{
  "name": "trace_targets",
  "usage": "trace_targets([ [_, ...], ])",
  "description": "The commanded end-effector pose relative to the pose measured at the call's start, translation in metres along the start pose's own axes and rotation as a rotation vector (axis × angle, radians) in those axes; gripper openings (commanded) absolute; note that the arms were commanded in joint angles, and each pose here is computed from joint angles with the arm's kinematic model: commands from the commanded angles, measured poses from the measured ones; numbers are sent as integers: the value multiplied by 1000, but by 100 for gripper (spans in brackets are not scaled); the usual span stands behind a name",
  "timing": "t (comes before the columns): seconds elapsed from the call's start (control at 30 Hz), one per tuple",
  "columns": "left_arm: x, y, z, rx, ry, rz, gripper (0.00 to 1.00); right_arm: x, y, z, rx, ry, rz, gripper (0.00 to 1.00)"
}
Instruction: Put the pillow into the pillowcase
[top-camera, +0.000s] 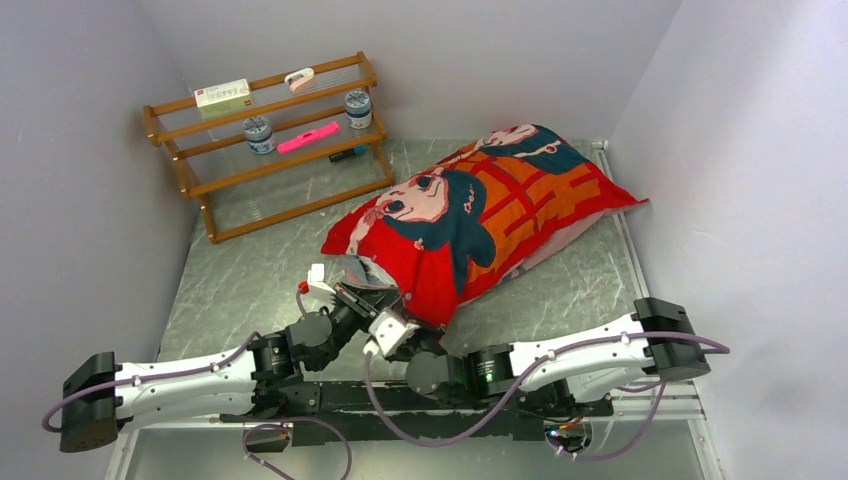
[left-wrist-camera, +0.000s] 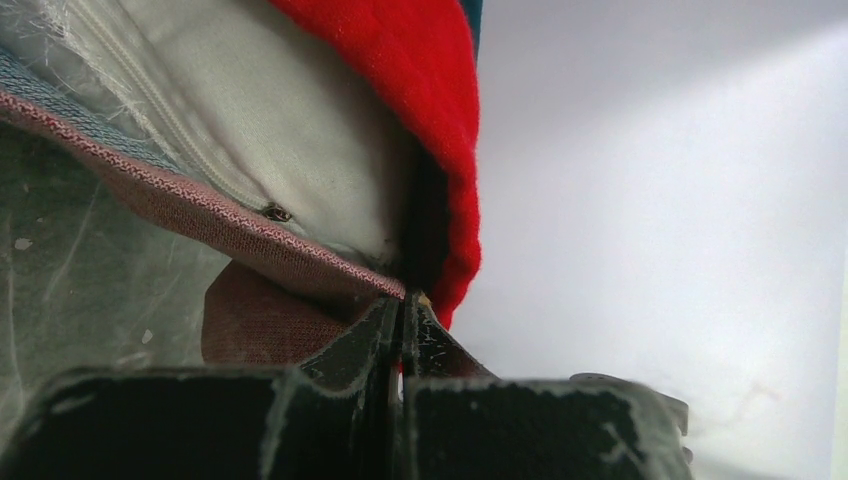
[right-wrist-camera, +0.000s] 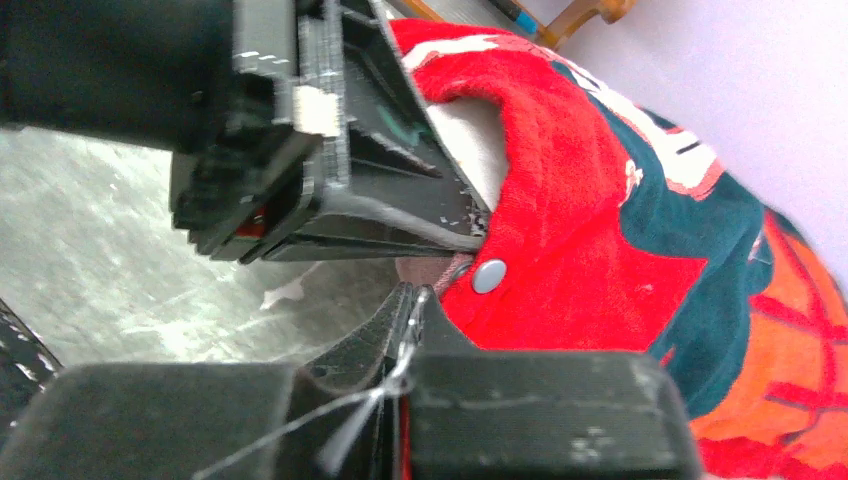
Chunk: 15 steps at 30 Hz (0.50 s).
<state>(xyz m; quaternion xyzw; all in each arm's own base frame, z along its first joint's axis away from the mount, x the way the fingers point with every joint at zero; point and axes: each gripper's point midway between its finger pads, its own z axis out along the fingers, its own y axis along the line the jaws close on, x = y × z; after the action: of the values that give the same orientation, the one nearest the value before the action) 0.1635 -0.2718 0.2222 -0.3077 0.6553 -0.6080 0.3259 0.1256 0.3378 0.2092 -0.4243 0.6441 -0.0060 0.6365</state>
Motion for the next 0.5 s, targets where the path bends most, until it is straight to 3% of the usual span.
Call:
trace_targets([
  [0.0, -1, -50, -5, 143, 15, -110, 5, -16, -15, -1, -59, -42, 299, 14],
  [0.13, -1, -50, -7, 152, 19, -93, 5, -36, -39, -16, -213, -102, 572, 43],
  [0.2, -1, -52, -8, 161, 20, -72, 5, -40, -45, -23, -291, -113, 650, 51],
  [0.4, 0, -50, -9, 175, 27, -33, 5, -43, -58, -19, -346, -47, 726, 47],
  [0.47, 0, -50, -9, 190, 28, -32, 5, -43, -56, -15, -355, -21, 730, 40],
])
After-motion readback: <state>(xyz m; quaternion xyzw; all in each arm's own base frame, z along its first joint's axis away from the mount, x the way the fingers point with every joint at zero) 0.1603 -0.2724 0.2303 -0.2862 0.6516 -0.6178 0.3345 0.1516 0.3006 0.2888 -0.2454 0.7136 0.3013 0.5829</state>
